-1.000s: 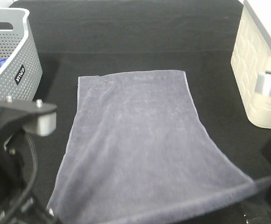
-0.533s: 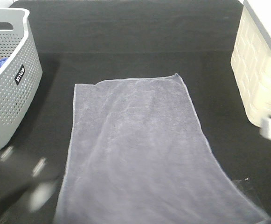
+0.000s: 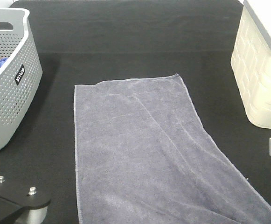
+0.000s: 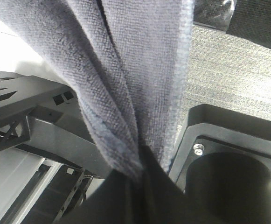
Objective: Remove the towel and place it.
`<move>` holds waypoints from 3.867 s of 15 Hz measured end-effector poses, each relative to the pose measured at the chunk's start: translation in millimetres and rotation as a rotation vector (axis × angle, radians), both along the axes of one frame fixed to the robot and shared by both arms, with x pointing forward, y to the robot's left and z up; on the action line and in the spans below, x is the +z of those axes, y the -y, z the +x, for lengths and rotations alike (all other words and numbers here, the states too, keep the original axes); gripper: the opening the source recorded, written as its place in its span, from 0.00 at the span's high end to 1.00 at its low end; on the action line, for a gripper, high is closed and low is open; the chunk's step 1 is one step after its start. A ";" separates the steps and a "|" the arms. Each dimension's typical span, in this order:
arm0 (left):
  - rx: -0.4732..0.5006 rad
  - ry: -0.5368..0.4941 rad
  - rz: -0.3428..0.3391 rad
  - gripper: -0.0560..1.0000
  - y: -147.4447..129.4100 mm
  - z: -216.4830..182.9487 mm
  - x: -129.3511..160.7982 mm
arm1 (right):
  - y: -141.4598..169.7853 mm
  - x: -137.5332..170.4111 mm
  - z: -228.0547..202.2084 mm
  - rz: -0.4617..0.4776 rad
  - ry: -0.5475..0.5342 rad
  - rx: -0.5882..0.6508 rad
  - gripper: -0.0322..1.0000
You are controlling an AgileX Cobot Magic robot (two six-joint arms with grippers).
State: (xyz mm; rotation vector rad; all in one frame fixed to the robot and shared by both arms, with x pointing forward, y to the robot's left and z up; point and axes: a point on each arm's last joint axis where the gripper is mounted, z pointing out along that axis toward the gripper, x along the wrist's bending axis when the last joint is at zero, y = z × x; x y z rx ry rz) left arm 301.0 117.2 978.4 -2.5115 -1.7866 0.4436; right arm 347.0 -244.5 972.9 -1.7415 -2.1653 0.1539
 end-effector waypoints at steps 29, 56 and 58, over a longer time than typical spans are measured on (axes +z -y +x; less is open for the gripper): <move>0.290 0.866 -0.132 0.40 -53.0 232.4 45.8 | -50.0 110.2 189.4 0.119 0.656 -0.001 0.58; 0.249 0.700 -0.021 0.40 -17.3 370.0 -27.2 | -95.4 -85.2 402.8 -0.067 0.714 0.043 0.48; 0.249 0.700 -0.021 0.40 -17.3 370.0 -27.2 | -95.4 -92.6 402.9 -0.070 0.703 0.043 0.48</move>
